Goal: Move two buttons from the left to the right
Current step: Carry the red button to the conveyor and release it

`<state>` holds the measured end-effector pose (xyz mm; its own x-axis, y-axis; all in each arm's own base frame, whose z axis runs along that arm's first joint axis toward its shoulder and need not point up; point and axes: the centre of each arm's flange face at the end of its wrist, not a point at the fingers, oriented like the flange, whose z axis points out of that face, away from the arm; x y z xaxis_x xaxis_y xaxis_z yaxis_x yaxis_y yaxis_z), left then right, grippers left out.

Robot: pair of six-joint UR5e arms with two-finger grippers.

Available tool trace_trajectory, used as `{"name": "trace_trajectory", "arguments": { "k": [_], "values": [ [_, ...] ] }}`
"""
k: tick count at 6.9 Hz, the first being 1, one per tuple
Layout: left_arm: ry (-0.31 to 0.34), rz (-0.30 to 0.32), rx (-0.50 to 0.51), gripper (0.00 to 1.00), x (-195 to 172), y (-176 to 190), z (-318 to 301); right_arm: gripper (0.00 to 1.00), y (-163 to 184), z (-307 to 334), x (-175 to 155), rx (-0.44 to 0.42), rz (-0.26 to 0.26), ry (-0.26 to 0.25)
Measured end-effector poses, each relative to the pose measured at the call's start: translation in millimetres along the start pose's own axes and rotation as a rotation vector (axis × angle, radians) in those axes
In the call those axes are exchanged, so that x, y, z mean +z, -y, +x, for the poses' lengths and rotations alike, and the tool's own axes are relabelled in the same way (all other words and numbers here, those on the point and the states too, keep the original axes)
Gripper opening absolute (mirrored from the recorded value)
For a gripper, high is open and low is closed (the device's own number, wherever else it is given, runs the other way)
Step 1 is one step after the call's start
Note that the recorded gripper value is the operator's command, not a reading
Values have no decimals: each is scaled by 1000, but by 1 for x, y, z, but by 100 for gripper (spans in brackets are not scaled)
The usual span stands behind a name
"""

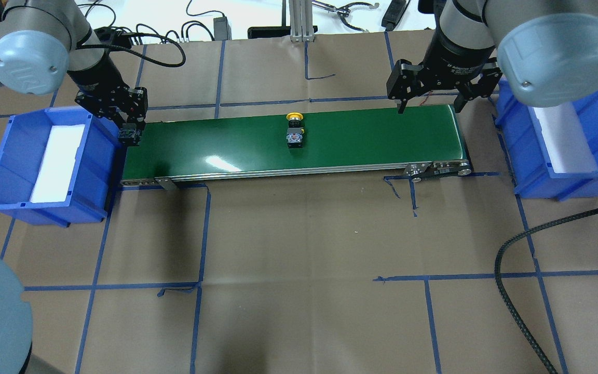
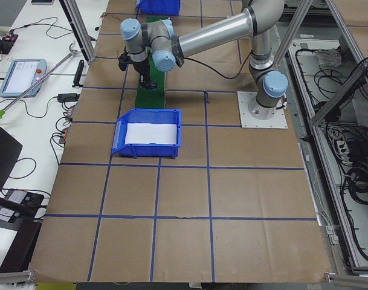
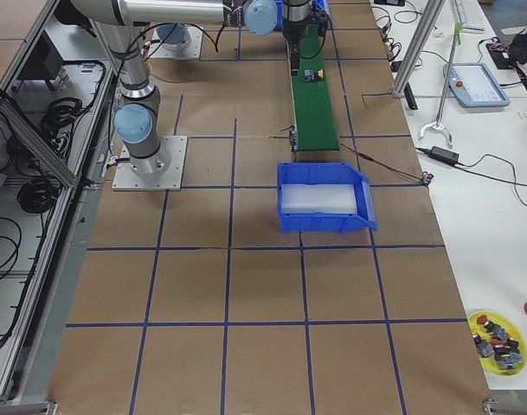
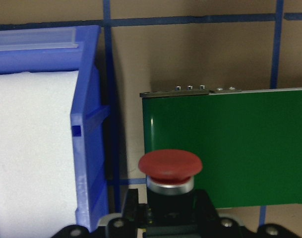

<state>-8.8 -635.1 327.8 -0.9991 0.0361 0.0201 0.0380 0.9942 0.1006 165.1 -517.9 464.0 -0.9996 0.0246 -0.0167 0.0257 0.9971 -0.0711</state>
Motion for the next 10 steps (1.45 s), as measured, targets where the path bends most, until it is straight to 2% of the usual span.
{"name": "trace_trajectory", "arguments": {
  "k": [2,4,7,8,9,10],
  "values": [
    [3,16,-1,0,27,0,0,100,0,0,1,0,-1,0],
    [14,67,1,0,54,-1,0,100,1,0,1,0,-2,0],
    [18,87,-28,1,67,-2,0,100,1,0,2,0,-4,-1],
    [17,88,-37,9,67,-2,0,100,1,0,2,0,-4,-1],
    [16,88,-39,60,67,-2,0,100,1,0,2,0,-4,-2],
    [16,88,-40,100,68,-2,0,100,1,0,2,0,-4,-2]
  ]
}}
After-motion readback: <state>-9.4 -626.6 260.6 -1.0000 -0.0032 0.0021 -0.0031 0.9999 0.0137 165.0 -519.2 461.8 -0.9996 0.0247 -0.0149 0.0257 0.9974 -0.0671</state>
